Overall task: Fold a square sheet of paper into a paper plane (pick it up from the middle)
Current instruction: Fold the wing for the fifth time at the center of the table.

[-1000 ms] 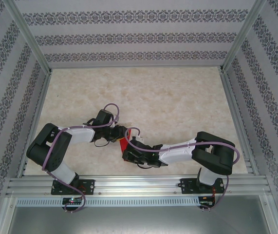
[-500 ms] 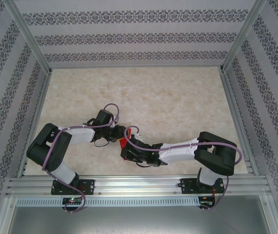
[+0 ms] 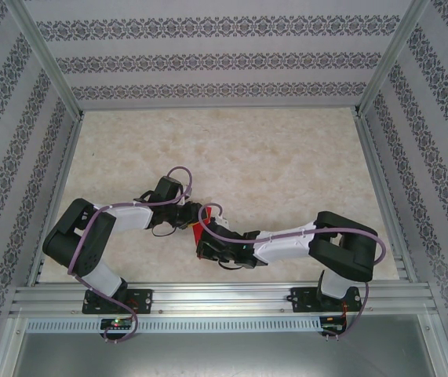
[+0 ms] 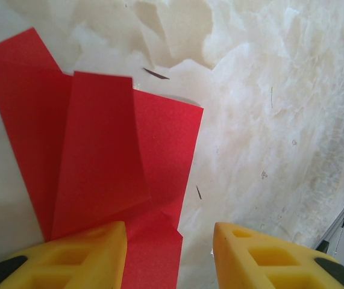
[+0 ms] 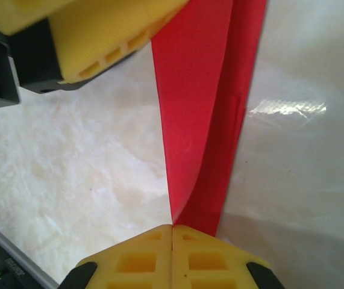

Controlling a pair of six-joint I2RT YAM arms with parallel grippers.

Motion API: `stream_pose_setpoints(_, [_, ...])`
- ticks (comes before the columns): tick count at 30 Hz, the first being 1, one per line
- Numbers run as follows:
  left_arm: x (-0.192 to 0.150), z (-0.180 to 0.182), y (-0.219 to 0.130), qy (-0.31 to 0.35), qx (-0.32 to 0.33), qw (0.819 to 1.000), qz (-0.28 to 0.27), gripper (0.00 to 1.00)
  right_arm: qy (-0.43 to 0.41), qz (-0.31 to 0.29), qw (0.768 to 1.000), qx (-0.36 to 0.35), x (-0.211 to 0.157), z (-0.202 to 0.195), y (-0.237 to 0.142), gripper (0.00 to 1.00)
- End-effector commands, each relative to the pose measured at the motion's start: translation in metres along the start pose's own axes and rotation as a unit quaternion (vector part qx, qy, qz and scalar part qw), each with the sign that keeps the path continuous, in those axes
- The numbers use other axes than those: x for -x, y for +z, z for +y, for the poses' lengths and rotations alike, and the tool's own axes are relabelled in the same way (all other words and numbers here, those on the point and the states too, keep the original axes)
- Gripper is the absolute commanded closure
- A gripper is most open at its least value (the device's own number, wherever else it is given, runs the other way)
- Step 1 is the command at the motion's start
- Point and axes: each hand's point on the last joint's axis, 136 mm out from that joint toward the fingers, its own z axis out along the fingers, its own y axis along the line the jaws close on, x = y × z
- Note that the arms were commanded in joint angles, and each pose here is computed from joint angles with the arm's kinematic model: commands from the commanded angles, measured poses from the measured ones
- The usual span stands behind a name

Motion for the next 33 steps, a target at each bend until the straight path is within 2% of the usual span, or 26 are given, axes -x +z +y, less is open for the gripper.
stream_pose_setpoints(1, [-0.011, 0.023, 0.004, -0.012, 0.04, 0.999, 0.014, 0.57, 0.005, 0.015, 1.0, 0.001, -0.005, 0.002, 0.011, 0.97])
stream_pose_setpoints(8, [-0.011, 0.025, 0.004, -0.014, 0.045, 0.999, 0.015, 0.57, 0.028, 0.049, 0.998, -0.027, -0.024, -0.018, 0.025, 0.99])
stream_pose_setpoints(12, [-0.012, 0.027, 0.004, -0.015, 0.051, 0.998, 0.016, 0.57, 0.042, 0.059, 0.994, -0.079, -0.036, -0.041, 0.021, 1.0])
stream_pose_setpoints(16, [-0.012, 0.029, 0.004, -0.017, 0.056, 0.998, 0.016, 0.57, 0.018, 0.061, 0.994, -0.09, -0.043, -0.037, 0.016, 0.95])
stream_pose_setpoints(19, [-0.012, 0.028, 0.005, -0.019, 0.052, 0.998, 0.019, 0.57, 0.01, 0.035, 0.995, -0.093, -0.032, -0.037, 0.008, 0.88])
stream_pose_setpoints(23, [-0.013, 0.028, 0.005, -0.021, 0.052, 0.998, 0.022, 0.57, 0.006, -0.021, 0.999, -0.028, -0.004, -0.011, -0.014, 0.77])
stream_pose_setpoints(26, [-0.013, 0.027, 0.006, -0.022, 0.05, 0.998, 0.022, 0.57, 0.003, -0.054, 0.998, 0.021, 0.015, 0.008, -0.029, 0.74])
stream_pose_setpoints(28, [-0.013, 0.026, 0.006, -0.021, 0.05, 0.998, 0.023, 0.57, 0.007, -0.062, 0.996, 0.062, 0.022, 0.022, -0.032, 0.77])
stream_pose_setpoints(32, [-0.014, 0.027, 0.006, -0.02, 0.05, 0.998, 0.025, 0.57, 0.008, -0.054, 0.989, 0.136, 0.03, 0.058, -0.022, 0.9])
stream_pose_setpoints(33, [-0.014, 0.027, 0.006, -0.021, 0.052, 0.998, 0.026, 0.57, 0.01, -0.056, 0.988, 0.144, 0.031, 0.063, -0.019, 0.91])
